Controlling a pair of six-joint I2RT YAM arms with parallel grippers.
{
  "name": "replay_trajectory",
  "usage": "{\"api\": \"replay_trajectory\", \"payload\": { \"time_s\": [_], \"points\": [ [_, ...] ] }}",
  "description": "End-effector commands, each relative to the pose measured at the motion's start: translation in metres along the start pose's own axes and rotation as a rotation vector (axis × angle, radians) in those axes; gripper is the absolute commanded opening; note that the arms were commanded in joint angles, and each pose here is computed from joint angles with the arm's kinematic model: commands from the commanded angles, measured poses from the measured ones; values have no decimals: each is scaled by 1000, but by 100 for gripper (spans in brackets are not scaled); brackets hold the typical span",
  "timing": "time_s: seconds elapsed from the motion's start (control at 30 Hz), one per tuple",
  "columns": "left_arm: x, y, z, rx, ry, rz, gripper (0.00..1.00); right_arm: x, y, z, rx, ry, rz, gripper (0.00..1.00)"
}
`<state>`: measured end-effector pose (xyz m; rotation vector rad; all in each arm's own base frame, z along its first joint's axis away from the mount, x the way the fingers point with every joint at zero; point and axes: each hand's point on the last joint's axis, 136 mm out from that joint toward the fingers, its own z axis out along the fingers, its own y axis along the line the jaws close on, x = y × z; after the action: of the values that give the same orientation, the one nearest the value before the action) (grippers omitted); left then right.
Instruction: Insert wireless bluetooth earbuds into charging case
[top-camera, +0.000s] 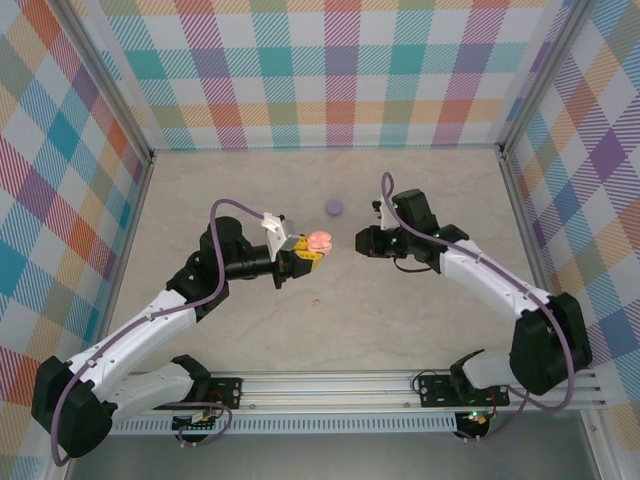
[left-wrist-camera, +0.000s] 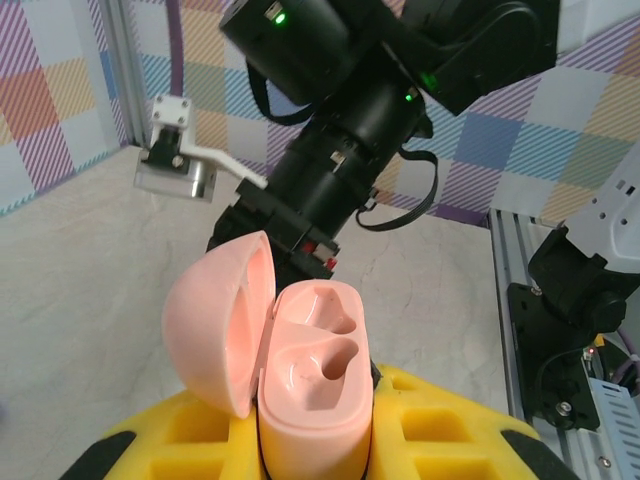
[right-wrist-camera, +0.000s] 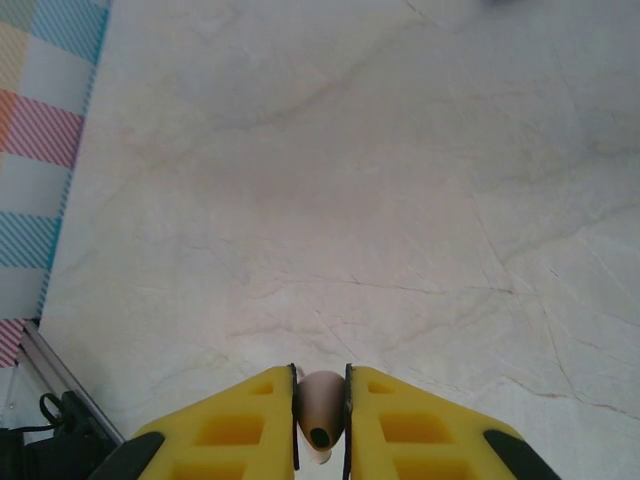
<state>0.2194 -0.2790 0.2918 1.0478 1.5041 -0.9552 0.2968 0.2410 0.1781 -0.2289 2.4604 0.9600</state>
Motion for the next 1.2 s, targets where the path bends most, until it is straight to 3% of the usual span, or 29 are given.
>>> {"api": "replay_trajectory", "payload": {
  "time_s": [0.0,0.53,0.93,1.17],
  "points": [
    [-10,1,-1,-10,-42,74,6,-14,19,-21,-63,-82,-63,19],
    [-10,14,5,-58,-87,77,5,-46,103,-101,-311,-288,-262,19],
    [-21,24,17,-109,-184,26,5,-63,152,-132,-448,-366,-362,19],
    [-30,23,23,-101,-220,15,5,-66,168,-132,-488,-382,-409,19]
  ]
}}
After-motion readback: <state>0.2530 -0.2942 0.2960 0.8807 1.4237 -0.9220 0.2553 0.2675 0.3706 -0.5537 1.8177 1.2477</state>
